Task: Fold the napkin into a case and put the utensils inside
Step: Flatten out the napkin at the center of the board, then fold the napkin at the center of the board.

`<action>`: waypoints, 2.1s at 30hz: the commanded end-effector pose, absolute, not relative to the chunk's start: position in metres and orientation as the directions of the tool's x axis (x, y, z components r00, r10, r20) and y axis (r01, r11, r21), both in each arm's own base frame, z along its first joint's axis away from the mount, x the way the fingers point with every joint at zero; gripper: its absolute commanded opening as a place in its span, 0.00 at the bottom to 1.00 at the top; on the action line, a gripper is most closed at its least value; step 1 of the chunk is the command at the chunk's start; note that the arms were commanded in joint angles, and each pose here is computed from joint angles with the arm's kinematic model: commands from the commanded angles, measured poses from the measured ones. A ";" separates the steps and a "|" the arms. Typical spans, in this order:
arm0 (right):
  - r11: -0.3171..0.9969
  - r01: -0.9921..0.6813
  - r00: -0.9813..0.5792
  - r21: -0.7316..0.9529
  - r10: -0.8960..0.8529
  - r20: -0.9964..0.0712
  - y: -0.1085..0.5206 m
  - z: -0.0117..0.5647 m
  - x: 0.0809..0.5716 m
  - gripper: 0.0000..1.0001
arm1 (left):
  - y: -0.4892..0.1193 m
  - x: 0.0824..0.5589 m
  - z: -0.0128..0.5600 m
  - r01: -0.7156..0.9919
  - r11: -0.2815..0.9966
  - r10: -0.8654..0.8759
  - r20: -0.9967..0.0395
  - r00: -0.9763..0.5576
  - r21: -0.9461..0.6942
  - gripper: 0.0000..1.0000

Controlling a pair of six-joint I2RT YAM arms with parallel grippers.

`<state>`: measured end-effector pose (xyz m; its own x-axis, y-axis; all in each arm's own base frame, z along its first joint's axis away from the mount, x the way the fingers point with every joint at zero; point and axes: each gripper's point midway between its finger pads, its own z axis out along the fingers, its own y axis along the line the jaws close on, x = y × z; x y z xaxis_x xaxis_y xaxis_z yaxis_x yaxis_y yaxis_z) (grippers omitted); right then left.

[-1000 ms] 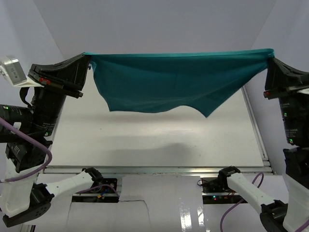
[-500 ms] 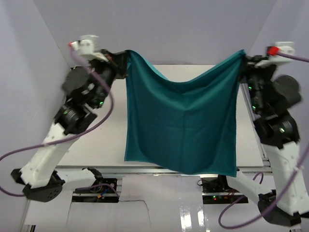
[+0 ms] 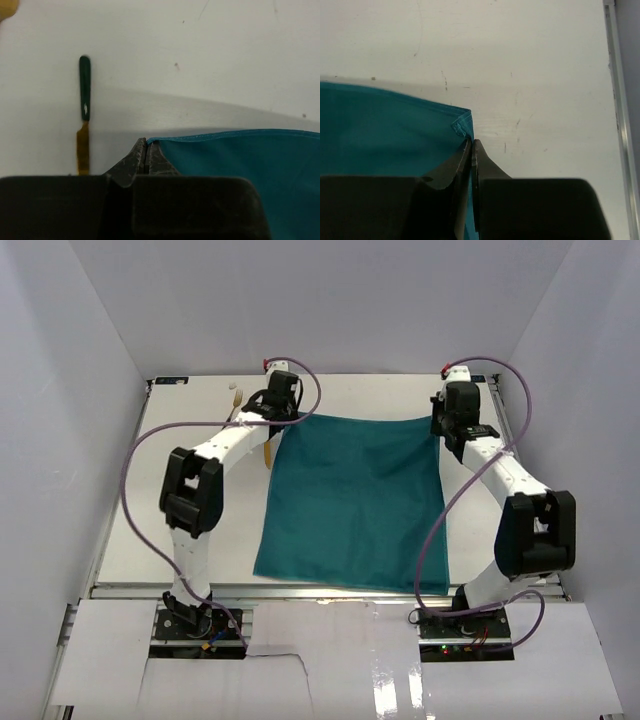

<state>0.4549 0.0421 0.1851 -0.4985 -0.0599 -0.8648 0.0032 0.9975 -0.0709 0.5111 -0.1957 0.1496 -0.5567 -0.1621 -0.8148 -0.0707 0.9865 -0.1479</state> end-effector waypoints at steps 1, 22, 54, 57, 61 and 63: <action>0.999 -0.008 -0.327 -0.036 -0.037 -0.944 0.048 0.219 0.499 0.08 | -0.203 0.560 0.179 -0.043 0.981 -0.185 -0.853 -0.488 -0.189 0.00; 0.991 -0.126 -0.408 -0.040 -0.089 -0.909 0.040 0.167 0.521 0.08 | -0.206 0.552 0.142 0.162 0.961 -0.095 -0.815 -0.572 -0.226 0.00; 0.995 0.055 -0.623 0.079 0.096 -0.776 0.019 0.118 0.307 0.08 | -0.168 0.371 0.129 -0.049 0.972 -0.198 -0.685 -0.701 -0.230 0.00; 0.995 0.033 -0.619 0.097 0.096 -0.779 0.024 0.124 0.302 0.08 | -0.167 0.369 0.141 -0.053 0.971 -0.203 -0.692 -0.692 -0.232 0.00; 0.993 0.029 -0.620 0.111 0.105 -0.777 0.025 0.126 0.293 0.08 | -0.162 0.361 0.143 -0.063 0.973 -0.202 -0.681 -0.704 -0.223 0.00; 0.991 0.032 -0.628 0.129 0.120 -0.769 0.028 0.125 0.289 0.08 | -0.161 0.355 0.139 -0.064 0.973 -0.199 -0.670 -0.715 -0.220 0.00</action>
<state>0.2974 0.0244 0.1256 -0.6156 0.0925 -0.7826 0.0251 0.9949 0.0978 0.3599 -0.1662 0.1199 -0.7353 -0.1787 -0.6538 -0.0466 0.9757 -0.2143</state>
